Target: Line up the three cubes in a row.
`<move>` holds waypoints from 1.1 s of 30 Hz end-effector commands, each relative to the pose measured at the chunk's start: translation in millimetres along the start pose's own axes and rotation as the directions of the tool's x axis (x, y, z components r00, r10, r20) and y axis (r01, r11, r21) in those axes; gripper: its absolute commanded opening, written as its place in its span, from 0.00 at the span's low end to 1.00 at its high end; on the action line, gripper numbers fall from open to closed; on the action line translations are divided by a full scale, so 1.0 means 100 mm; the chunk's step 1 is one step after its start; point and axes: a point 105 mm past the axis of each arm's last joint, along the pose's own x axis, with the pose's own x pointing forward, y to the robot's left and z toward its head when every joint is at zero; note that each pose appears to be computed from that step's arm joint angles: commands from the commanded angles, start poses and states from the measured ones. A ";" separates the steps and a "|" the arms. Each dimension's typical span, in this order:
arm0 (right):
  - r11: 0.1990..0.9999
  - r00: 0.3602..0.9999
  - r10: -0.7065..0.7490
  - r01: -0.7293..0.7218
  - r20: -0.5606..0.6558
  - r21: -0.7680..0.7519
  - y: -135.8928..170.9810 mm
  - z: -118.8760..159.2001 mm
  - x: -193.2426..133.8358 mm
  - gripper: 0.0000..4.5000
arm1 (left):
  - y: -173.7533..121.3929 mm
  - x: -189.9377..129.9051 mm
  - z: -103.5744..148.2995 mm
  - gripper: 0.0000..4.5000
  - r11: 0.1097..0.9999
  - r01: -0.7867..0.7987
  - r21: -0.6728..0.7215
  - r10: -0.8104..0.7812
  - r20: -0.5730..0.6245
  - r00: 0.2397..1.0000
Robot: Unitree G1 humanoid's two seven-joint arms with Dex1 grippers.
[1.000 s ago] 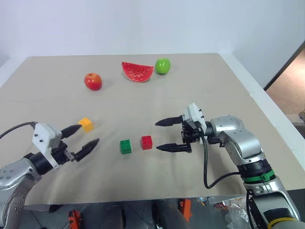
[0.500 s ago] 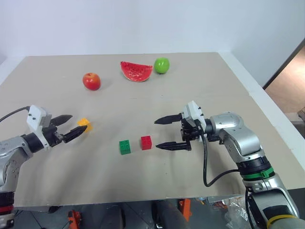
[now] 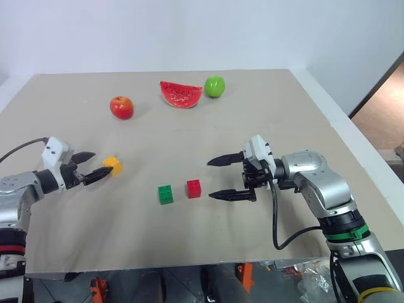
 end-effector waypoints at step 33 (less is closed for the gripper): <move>0.999 0.992 0.030 -0.025 0.122 -0.044 0.03 0.32 0.06 1.00 | -1.21 -0.04 -0.04 0.29 0.858 0.497 0.129 -0.500 -0.008 0.866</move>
